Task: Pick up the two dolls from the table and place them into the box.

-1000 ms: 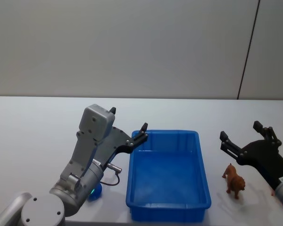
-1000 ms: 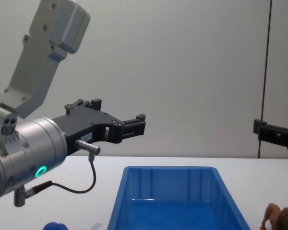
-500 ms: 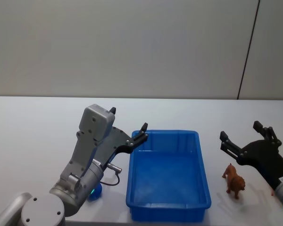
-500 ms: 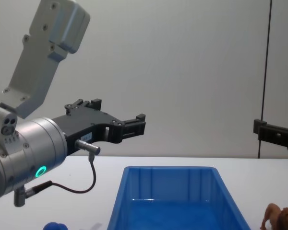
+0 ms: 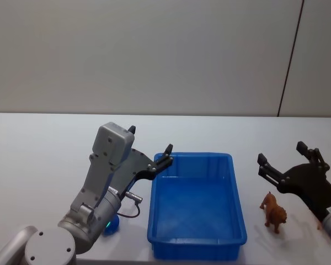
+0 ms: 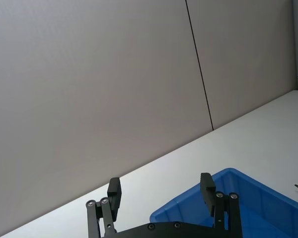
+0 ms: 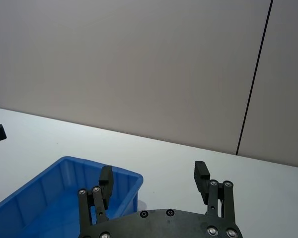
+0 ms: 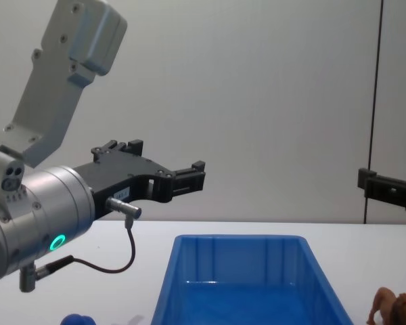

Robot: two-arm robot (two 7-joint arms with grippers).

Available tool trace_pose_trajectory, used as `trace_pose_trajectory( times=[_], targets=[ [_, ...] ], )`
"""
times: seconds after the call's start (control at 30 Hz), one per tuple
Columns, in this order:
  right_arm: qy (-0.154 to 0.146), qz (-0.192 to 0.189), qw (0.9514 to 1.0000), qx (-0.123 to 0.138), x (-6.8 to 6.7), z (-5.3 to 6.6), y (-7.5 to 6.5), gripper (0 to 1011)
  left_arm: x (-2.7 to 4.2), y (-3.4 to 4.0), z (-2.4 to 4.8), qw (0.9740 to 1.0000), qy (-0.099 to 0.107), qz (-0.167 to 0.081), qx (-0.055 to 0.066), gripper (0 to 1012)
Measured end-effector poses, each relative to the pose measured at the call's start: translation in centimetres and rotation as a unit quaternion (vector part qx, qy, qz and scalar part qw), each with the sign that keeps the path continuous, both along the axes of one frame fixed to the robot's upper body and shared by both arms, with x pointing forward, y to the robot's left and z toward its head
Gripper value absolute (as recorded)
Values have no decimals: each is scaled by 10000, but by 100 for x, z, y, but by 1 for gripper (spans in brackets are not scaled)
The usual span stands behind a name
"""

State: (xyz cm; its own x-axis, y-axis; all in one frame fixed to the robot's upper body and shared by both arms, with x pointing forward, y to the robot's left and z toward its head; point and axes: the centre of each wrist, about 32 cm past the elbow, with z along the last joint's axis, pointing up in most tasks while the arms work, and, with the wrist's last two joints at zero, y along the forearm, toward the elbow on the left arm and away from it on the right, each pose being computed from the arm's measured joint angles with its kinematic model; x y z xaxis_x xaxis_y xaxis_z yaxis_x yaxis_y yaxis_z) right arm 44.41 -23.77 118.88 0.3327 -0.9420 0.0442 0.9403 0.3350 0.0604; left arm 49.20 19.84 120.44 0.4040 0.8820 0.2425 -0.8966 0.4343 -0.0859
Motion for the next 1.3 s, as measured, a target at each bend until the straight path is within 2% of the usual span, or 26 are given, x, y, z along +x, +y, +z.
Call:
trace_pose_trajectory(
  times=[0.23,0.67,1.1,1.3],
  targets=[
    [34,5,10000,-25,77,-2,-84,1001,0,0,0,10000,0,0,0,1001],
    [361,-26,9989,-315,247,-17,-382,1001,0,0,0,10000,0,0,0,1001],
    [743,-103,9944,-744,290,-31,-635,1001,0,0,0,10000,0,0,0,1001],
    [911,-129,9916,-914,282,-50,-705,1001,0,0,0,10000,0,0,0,1001]
  ],
)
